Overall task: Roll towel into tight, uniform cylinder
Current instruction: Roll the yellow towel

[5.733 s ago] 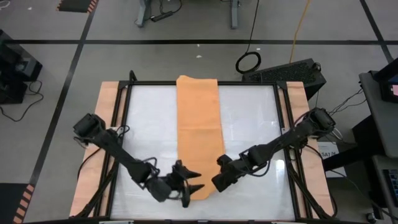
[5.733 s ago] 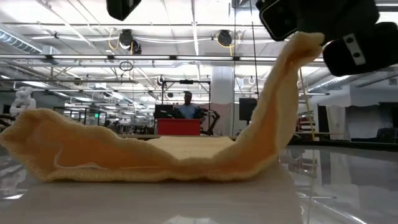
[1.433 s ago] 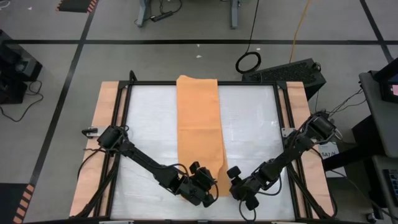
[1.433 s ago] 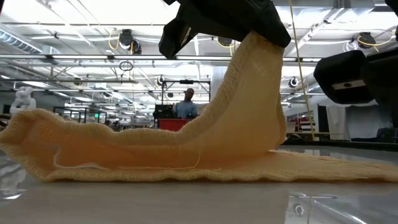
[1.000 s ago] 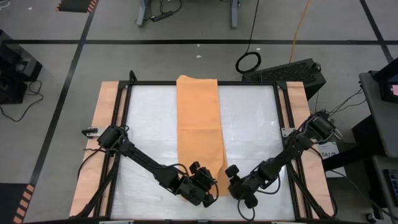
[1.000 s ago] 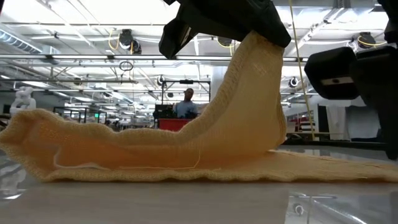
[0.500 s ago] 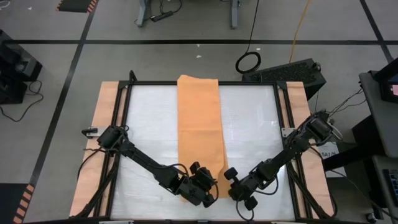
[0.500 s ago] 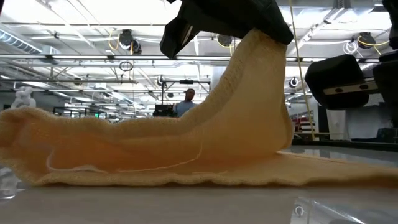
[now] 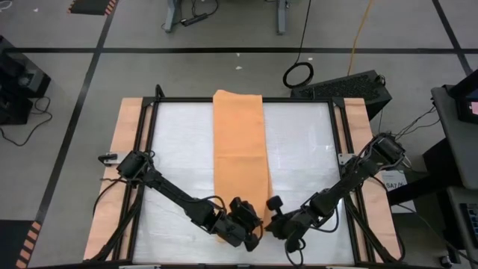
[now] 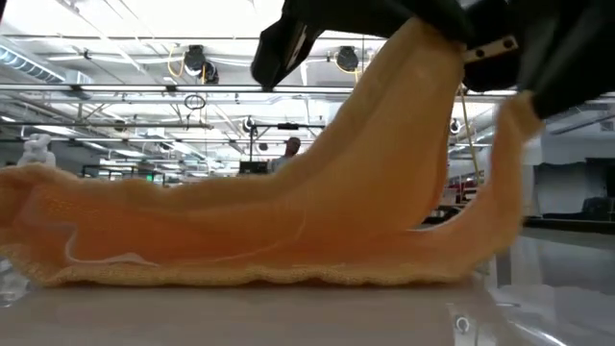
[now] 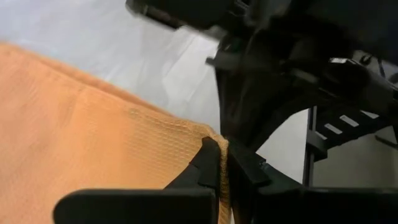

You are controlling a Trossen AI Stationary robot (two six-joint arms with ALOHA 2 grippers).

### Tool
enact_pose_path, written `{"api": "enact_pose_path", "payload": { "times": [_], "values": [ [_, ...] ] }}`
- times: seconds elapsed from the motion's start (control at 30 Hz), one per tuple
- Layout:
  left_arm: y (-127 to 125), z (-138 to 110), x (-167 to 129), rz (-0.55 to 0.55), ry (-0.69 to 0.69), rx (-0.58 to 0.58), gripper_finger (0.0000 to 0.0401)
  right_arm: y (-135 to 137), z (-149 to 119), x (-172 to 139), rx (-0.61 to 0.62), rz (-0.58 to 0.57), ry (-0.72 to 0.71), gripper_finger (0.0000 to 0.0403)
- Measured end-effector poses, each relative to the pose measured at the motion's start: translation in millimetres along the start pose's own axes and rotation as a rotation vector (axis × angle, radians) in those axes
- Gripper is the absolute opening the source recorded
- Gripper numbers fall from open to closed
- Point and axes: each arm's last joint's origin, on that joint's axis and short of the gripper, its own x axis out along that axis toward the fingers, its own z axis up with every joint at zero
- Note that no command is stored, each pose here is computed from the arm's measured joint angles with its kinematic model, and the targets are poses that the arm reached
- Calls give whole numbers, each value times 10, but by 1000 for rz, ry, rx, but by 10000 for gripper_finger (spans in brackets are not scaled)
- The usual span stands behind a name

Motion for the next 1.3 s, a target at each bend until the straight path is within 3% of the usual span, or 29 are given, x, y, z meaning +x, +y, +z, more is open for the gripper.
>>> {"api": "enact_pose_path", "payload": {
  "times": [0.23, 1.0, 1.1, 1.3],
  "values": [
    [10, -18, -4, 13, 13, -38, 16, -9, 99, -21, -13, -44, -32, 1],
    [-70, -105, -66, -15, 28, 13, 16, -32, 225, -75, -46, -125, -20, 5],
    [-71, -105, -66, -15, 27, 13, 33, -35, 228, -80, -46, -130, -22, 13],
    [-67, -104, -64, -13, 27, 38, 103, -41, 229, -82, -66, -152, -22, 19]
  ]
}}
